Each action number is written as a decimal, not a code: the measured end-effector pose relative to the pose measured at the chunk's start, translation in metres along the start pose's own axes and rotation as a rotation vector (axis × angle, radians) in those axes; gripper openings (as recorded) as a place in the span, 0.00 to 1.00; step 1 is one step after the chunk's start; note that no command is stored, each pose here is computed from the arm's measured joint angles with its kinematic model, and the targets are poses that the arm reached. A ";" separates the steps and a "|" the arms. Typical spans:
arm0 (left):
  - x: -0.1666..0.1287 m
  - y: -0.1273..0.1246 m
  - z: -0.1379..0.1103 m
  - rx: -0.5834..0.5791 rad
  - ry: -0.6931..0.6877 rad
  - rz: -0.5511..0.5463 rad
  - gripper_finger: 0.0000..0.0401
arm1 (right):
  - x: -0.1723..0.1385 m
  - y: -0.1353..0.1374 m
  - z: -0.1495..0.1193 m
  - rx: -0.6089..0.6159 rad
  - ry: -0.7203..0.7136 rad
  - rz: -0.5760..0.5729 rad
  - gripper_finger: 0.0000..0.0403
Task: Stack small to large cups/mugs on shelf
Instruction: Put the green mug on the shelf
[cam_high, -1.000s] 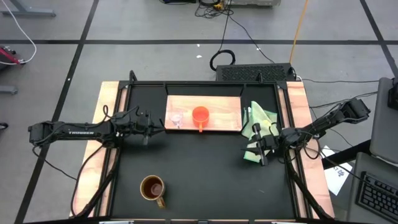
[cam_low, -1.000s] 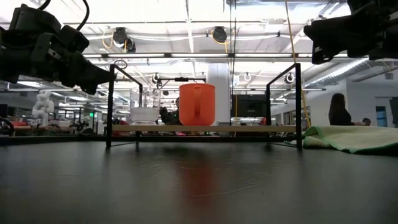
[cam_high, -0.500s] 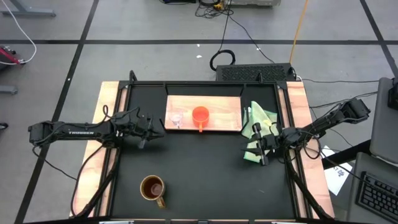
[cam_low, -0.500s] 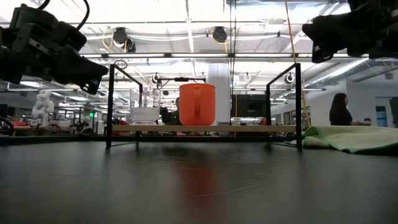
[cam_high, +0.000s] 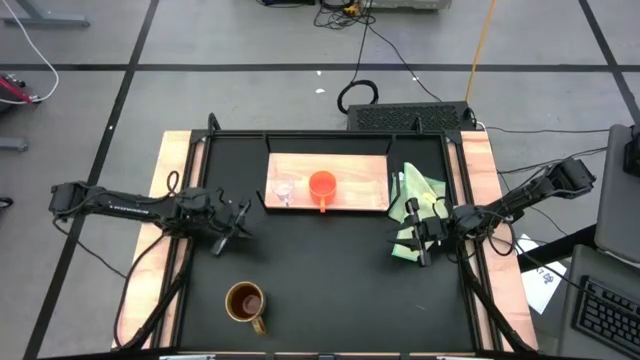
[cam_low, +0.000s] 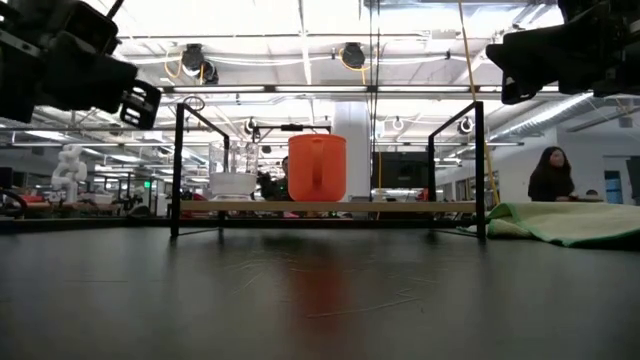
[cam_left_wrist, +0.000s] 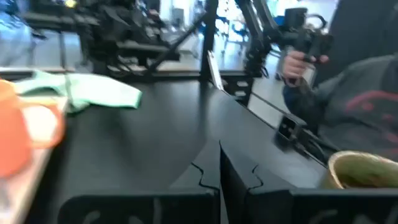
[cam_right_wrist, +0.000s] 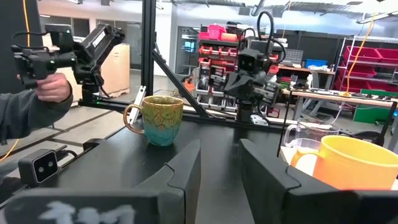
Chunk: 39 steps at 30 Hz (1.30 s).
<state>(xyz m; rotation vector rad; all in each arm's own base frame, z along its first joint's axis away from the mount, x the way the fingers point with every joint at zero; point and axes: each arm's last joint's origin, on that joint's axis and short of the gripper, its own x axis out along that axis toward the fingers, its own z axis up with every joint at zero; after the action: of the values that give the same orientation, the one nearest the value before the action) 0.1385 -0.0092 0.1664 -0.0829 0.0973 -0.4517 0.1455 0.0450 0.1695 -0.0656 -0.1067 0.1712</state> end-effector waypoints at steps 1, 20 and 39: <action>0.001 -0.002 0.000 -0.005 0.015 -0.009 0.00 | 0.000 0.000 0.000 0.000 0.000 0.000 0.25; 0.015 -0.043 0.043 -0.131 0.374 0.027 0.00 | 0.000 0.000 -0.003 -0.006 0.035 0.003 0.25; 0.053 -0.074 0.051 -0.241 0.644 0.042 0.00 | 0.000 0.000 -0.003 -0.007 0.033 0.000 0.25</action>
<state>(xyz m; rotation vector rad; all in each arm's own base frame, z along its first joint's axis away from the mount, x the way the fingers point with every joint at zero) 0.1596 -0.0960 0.2206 -0.1698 0.7857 -0.4097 0.1457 0.0450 0.1664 -0.0750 -0.0748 0.1699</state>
